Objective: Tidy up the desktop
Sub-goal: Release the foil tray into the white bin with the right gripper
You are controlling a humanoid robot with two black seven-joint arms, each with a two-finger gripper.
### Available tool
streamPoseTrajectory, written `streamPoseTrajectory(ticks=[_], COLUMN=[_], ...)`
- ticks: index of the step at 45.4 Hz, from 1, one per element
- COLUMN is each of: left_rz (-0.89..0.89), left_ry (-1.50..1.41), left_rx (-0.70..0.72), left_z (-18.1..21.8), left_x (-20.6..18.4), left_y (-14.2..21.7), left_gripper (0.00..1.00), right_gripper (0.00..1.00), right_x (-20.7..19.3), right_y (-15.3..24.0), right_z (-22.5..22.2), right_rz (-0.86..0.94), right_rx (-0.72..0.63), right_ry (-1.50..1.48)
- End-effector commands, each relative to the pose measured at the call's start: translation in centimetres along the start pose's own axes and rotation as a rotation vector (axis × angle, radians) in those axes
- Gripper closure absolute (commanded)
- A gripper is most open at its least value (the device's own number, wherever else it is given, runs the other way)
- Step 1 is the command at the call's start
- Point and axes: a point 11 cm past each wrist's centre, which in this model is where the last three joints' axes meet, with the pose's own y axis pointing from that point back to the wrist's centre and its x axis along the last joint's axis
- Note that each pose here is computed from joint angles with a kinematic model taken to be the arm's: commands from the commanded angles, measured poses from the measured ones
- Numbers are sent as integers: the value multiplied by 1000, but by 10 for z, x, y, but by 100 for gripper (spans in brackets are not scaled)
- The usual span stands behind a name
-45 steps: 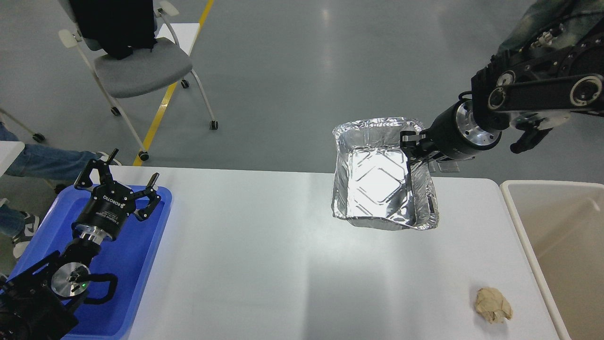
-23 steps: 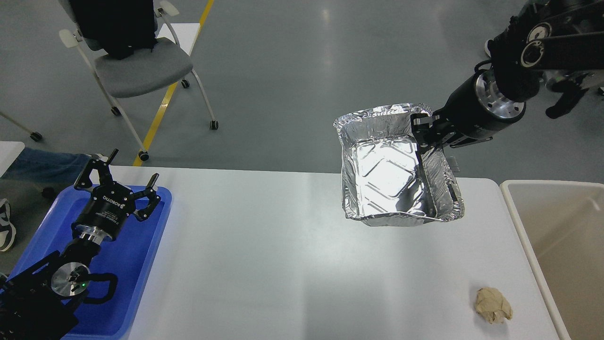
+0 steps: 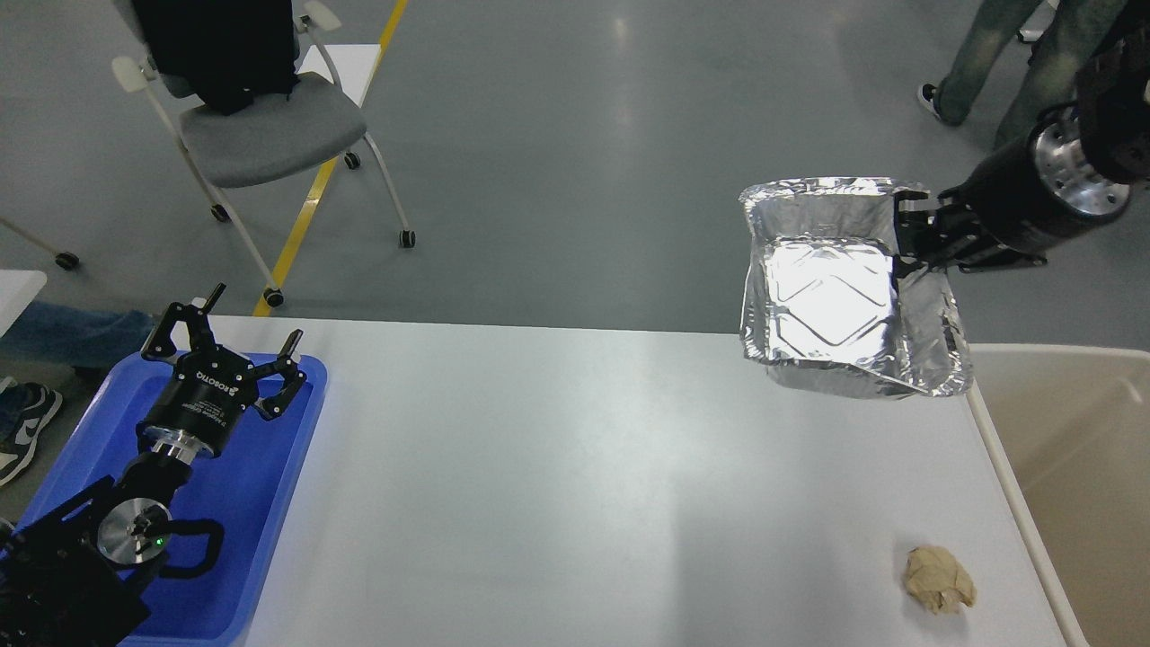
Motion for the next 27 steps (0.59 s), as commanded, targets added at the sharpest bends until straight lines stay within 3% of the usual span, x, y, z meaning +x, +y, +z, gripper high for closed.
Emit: streamPoseTrajectory(ticks=[1,14,27], left_rz=[0,1,0], left_ry=[0,-1,0], left_rx=[0,0,0], left_z=[0,0,0], left_x=[0,0,0], left_y=[0,0,0], left_gripper=[1,1,1], right_gripper=[100,100,100], right_x=[24,13,-56], right_y=[6,10,-25], right_z=[127,287,372], right_rz=[118,275,301], right_rx=[-139,-418,-528], right_ry=[-239,-440,-582])
